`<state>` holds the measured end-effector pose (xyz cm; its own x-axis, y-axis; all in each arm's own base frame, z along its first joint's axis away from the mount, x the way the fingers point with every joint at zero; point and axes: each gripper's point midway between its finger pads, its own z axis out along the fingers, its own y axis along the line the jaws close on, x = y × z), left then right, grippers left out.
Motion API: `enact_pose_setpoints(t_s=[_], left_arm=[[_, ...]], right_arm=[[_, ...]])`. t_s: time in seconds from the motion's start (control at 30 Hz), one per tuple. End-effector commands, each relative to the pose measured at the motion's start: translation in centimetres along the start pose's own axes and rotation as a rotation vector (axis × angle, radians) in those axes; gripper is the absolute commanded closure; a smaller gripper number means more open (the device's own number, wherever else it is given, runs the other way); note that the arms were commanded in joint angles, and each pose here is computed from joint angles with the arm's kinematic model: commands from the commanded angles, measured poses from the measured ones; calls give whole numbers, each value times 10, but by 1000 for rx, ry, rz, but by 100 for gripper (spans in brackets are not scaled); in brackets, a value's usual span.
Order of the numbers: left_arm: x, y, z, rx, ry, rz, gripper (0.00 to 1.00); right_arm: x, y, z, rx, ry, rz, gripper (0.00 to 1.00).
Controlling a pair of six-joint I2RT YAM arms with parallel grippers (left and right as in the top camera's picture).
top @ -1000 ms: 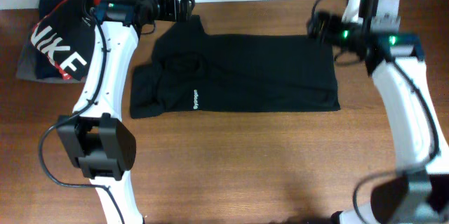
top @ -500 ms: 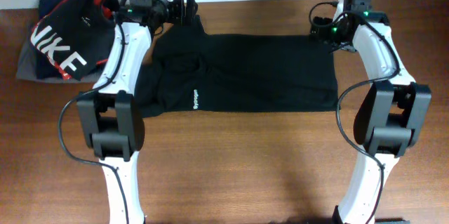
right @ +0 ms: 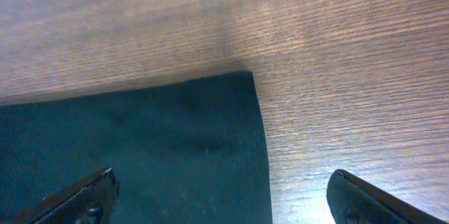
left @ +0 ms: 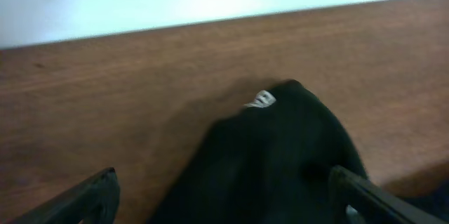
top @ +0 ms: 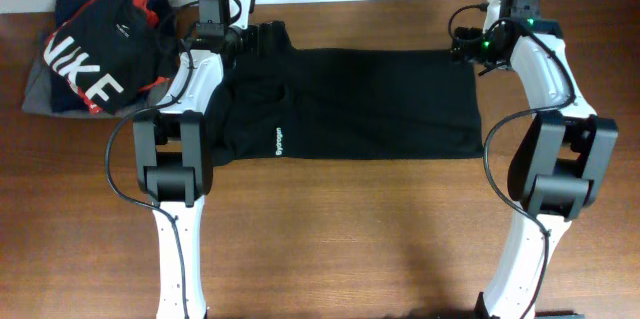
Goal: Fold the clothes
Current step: 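Grasp the shirt's top corners with both grippers and straighten them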
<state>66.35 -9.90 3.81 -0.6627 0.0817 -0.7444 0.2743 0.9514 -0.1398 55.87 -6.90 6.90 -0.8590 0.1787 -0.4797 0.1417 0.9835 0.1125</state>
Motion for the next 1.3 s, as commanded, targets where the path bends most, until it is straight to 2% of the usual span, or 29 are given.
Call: enact_pose_setpoints(t_s=[0.0,0.2,0.53,0.8,0.83,0.9,1.03,1.07,1.27], left_arm=[[-7,10,3,-39,-32,30,7],[-4,10,6,-36,-30,32,11],[10,13,21,-35,-26,30,11],[11,12,22,-34,-23,30,11],[12,12,22,-34,-22,30,15],[12,13,22,-34,-22,30,16],[14,10,23,-31,-13,30,39],[15,8,23,-29,-10,31,42],[16,7,23,-27,-5,32,49]], right_arm=[[2,-6,13,14,9,-11,1],[9,-7,28,15,29,-9,1],[5,-7,31,10,8,-11,1],[-17,-5,34,2,-89,-17,1],[-18,-5,34,2,-94,-18,1],[-17,-5,36,2,-94,-18,2],[-7,-6,48,-1,-63,-15,2],[-4,-7,52,0,-55,-14,1],[4,-5,72,-26,-42,-13,1]])
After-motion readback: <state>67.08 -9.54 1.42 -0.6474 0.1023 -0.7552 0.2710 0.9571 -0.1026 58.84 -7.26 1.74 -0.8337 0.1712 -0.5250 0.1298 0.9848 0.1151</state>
